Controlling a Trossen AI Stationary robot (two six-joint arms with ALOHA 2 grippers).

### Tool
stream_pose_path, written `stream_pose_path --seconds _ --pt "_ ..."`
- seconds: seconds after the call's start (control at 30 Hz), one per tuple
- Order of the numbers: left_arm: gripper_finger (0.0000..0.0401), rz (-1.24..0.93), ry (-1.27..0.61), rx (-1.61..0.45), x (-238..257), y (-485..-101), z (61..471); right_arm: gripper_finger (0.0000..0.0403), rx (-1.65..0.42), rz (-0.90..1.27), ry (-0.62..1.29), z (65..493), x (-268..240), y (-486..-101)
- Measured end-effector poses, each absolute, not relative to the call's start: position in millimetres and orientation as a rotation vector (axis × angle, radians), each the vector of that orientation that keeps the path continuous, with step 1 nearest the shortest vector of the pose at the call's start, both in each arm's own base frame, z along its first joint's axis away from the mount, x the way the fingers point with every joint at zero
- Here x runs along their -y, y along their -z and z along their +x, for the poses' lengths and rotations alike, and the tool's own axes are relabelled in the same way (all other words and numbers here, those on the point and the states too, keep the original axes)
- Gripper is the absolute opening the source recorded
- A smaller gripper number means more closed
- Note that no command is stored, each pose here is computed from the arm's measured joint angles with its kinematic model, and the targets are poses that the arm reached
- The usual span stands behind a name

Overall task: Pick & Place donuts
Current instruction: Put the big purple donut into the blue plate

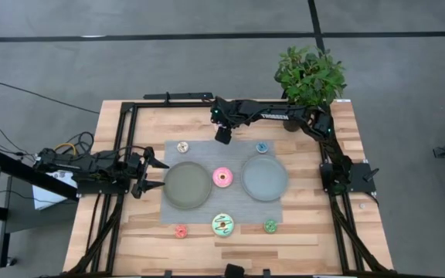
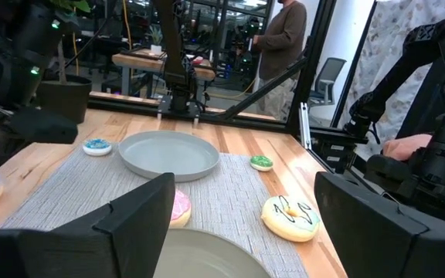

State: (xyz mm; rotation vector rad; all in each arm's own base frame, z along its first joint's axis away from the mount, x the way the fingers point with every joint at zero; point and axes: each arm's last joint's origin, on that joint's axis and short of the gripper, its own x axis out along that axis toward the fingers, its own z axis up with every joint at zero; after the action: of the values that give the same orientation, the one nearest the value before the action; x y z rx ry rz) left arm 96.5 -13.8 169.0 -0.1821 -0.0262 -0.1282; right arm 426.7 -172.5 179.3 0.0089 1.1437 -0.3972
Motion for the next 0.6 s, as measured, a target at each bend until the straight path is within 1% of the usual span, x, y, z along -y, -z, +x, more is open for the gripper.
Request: stream_pose_path --seconds 0.13,0.6 --pt "0.0304 -0.176 0.128 0.026 13.8 -168.8 96.5 0.0240 -1.086 0.007 0.398 431.4 173.8 -181.7" --pt "0.0304 -0.189 0.128 0.026 13.8 -168.9 96.5 0.0240 -1.095 -0.008 0.420 429.8 177.2 -181.5"
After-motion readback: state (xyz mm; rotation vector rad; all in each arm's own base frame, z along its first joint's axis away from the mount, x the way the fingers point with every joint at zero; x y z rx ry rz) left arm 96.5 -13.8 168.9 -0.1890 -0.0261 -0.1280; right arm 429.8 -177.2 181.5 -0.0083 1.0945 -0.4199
